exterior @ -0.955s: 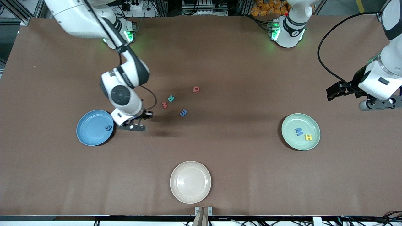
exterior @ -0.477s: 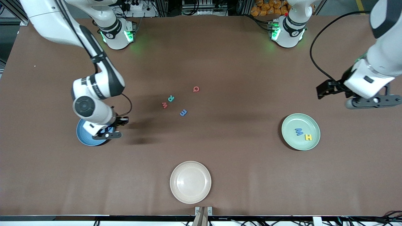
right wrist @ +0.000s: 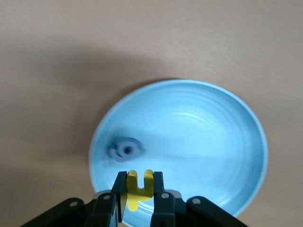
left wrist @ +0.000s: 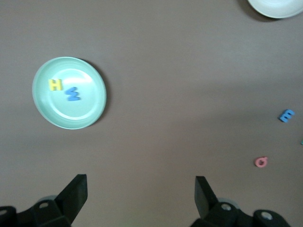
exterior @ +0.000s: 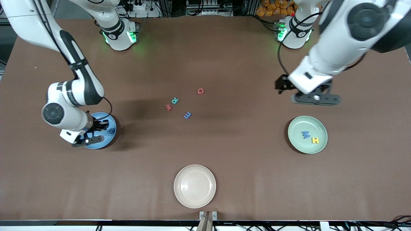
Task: Sort upper and lower case letters into plates
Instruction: 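Release the u on the blue plate while the left gripper reaches the pink a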
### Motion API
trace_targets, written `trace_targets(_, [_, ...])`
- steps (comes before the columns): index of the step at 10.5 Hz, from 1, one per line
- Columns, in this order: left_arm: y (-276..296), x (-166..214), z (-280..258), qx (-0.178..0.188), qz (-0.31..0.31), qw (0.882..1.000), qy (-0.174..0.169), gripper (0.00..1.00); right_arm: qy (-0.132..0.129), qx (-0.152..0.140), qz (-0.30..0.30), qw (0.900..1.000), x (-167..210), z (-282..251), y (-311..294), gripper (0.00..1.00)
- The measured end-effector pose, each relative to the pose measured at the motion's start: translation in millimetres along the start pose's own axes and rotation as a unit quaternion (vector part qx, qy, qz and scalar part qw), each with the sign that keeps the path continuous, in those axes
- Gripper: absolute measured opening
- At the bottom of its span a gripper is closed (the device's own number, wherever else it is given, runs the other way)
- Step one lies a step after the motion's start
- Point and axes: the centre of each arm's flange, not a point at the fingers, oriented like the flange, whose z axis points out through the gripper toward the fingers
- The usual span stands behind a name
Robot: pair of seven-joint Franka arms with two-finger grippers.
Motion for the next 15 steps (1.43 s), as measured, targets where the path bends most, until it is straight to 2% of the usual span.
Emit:
trace_targets(1, [29.1,-3.7,11.7,-0.006,-0.001,1.000,-0.002,1.00,-0.001,0.002,-0.004,1.000,-4.6,1.7,15.0,0.27])
trace_targets(2, [60.3,-7.9,25.7,-0.015,-0.007,1.000,-0.004,1.00,-0.002,0.003,-0.004,1.000,-6.9,2.8,21.6,0.35])
trace_targets(4, [117.3,-17.0,59.4,-0.030,-0.016,0.999,-0.011,1.00,-0.002,0.004,-0.019,1.000,-6.6,3.4,20.2,0.64])
trace_targets(7, [180.8,-40.2,107.1,-0.014,-0.045,0.999,-0.019,1.00,-0.001,0.004,-0.030,1.000,-5.8,2.9,17.9,1.00])
trace_targets(11, [247.6,-68.9,193.4,-0.026,-0.078,0.996,-0.020,1.00,0.000,0.005,-0.033,0.999,-4.4,1.7,15.4,1.00])
trace_targets(15, [255.7,-66.1,232.8,-0.038,-0.083,0.996,-0.022,1.00,0.001,0.005,-0.033,0.999,-3.8,0.9,14.9,1.00])
